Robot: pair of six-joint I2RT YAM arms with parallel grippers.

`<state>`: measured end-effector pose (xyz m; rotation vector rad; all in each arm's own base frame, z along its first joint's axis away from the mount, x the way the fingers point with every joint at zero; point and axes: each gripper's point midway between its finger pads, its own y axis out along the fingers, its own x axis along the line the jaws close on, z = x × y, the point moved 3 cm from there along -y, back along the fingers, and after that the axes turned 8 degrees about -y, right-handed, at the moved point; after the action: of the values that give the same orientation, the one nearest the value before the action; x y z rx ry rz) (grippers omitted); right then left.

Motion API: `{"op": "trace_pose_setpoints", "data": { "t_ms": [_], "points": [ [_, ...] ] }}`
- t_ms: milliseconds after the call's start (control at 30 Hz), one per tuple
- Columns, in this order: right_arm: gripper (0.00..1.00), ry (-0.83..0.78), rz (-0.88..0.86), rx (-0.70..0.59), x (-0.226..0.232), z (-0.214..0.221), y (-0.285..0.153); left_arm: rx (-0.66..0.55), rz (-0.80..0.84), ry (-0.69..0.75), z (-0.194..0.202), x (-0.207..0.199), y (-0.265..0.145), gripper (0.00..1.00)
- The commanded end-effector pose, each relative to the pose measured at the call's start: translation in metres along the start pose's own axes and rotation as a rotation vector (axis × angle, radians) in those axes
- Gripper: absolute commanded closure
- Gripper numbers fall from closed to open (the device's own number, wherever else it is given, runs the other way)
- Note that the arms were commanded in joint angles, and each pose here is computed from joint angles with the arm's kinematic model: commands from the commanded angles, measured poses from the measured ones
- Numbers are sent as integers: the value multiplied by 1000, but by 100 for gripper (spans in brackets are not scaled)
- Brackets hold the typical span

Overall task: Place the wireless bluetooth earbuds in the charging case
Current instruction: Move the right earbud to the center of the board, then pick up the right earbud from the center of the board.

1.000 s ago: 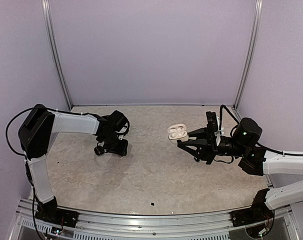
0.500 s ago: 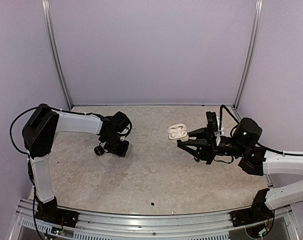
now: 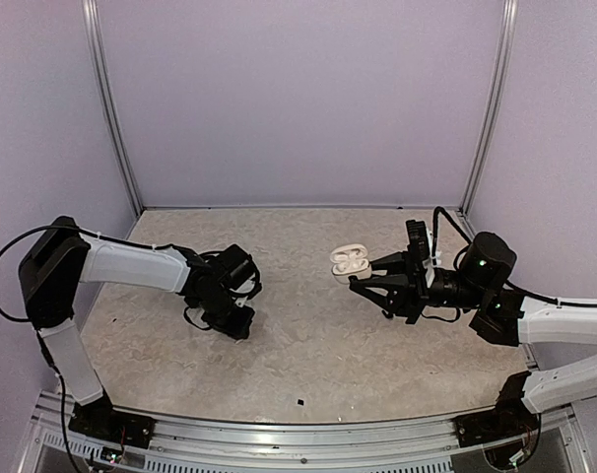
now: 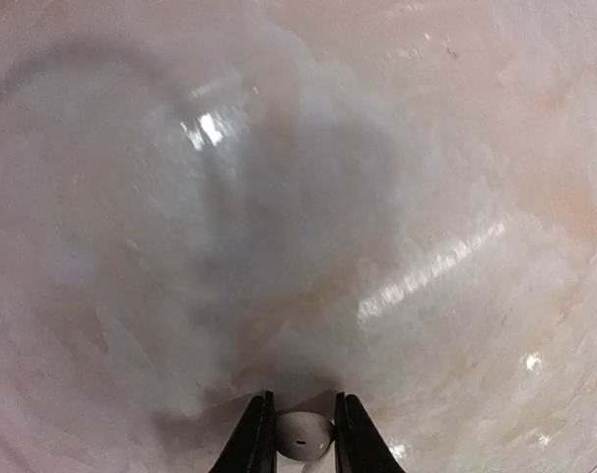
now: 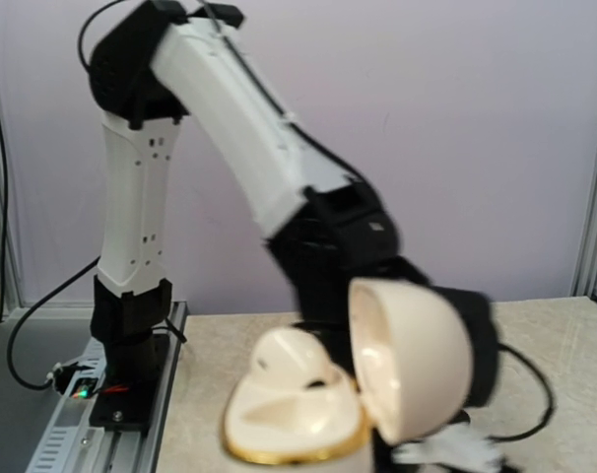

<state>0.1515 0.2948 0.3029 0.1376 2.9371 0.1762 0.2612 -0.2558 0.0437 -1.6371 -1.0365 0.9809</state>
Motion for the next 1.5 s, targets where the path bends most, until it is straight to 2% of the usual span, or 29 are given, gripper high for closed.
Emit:
{"op": "trace_pose_setpoints", "data": {
  "t_ms": [0, 200, 300, 367, 500, 567, 1033, 1233, 1467],
  "points": [
    [100, -19, 10, -12, -5, -8, 0, 216, 22, -35, 77, 3, -4, 79],
    [100, -23, -1, -12, -4, -7, 1, 288, -21, -23, 118, 7, -20, 78],
    [100, -24, -4, -13, -4, -7, 2, 297, -61, -21, 124, 13, -23, 77],
    [100, -24, -5, -12, -4, -7, 2, 296, -84, -15, 123, 15, -24, 74],
    [100, -28, 1, -12, -4, -8, 1, 291, -127, 3, 118, 16, -26, 59],
    [100, -31, 1, -11, -4, -7, 1, 296, -139, 12, 118, 16, -24, 58],
    [100, -34, 5, -1, -4, -5, 0, 334, -130, 45, 123, 7, -20, 70],
    [100, -34, 6, 0, -4, -5, 0, 359, -138, 71, 131, 3, -20, 72],
    [100, -34, 9, -5, -4, -6, -1, 292, -131, 65, 115, -3, -28, 77]
  ]
}}
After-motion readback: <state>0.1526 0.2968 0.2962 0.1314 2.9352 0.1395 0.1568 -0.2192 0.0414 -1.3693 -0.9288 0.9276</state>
